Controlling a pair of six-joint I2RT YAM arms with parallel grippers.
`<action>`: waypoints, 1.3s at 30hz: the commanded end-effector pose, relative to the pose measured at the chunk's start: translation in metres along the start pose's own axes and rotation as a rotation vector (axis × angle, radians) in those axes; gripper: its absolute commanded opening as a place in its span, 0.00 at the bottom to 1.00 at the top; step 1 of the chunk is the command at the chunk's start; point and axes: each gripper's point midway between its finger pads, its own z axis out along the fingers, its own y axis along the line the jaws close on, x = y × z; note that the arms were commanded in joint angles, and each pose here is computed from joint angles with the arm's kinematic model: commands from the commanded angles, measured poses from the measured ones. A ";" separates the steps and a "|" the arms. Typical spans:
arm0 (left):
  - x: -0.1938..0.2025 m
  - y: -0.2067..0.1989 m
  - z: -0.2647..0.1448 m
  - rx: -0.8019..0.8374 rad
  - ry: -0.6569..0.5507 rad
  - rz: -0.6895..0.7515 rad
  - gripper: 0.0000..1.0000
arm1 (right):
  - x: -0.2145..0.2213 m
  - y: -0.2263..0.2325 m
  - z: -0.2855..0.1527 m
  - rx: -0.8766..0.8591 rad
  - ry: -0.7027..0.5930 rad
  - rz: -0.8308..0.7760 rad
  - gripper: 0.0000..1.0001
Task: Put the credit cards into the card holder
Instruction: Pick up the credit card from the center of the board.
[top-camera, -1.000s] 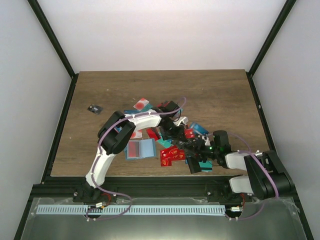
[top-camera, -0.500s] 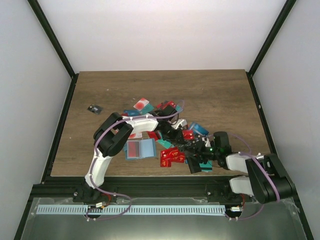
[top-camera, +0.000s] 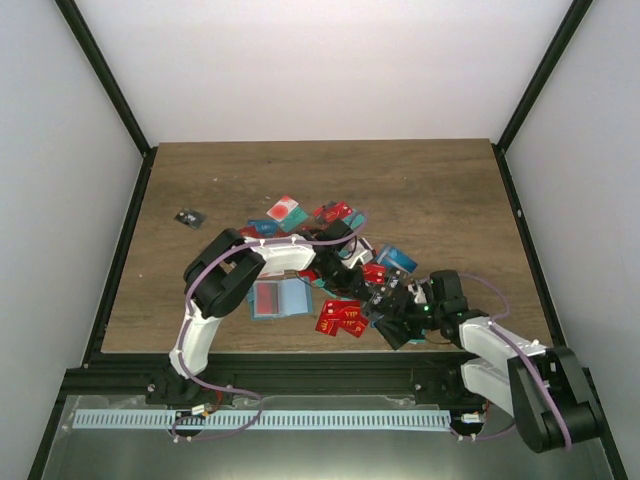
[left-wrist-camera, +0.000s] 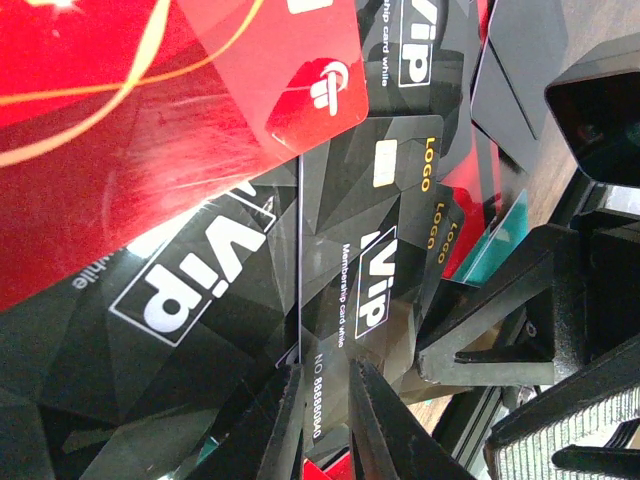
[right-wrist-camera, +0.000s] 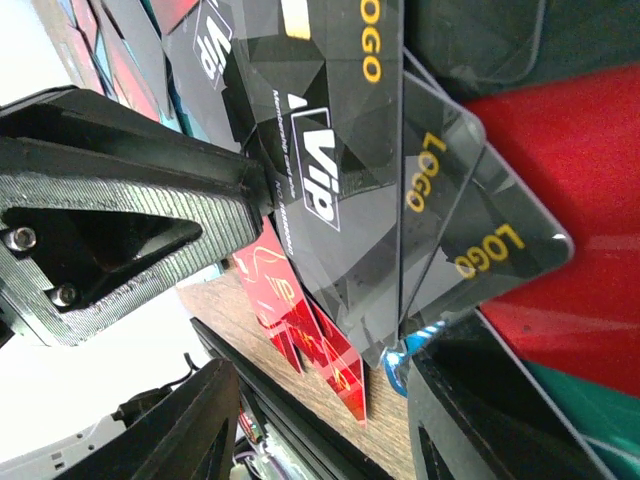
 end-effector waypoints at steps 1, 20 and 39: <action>0.016 0.032 0.011 -0.112 0.040 -0.066 0.16 | 0.005 -0.029 -0.007 0.146 -0.011 0.039 0.49; 0.012 0.021 0.012 -0.141 0.046 -0.046 0.16 | -0.016 -0.028 0.007 0.141 -0.030 -0.009 0.45; 0.058 -0.007 0.016 -0.221 0.147 -0.058 0.18 | -0.017 -0.001 0.003 0.024 -0.053 -0.207 0.31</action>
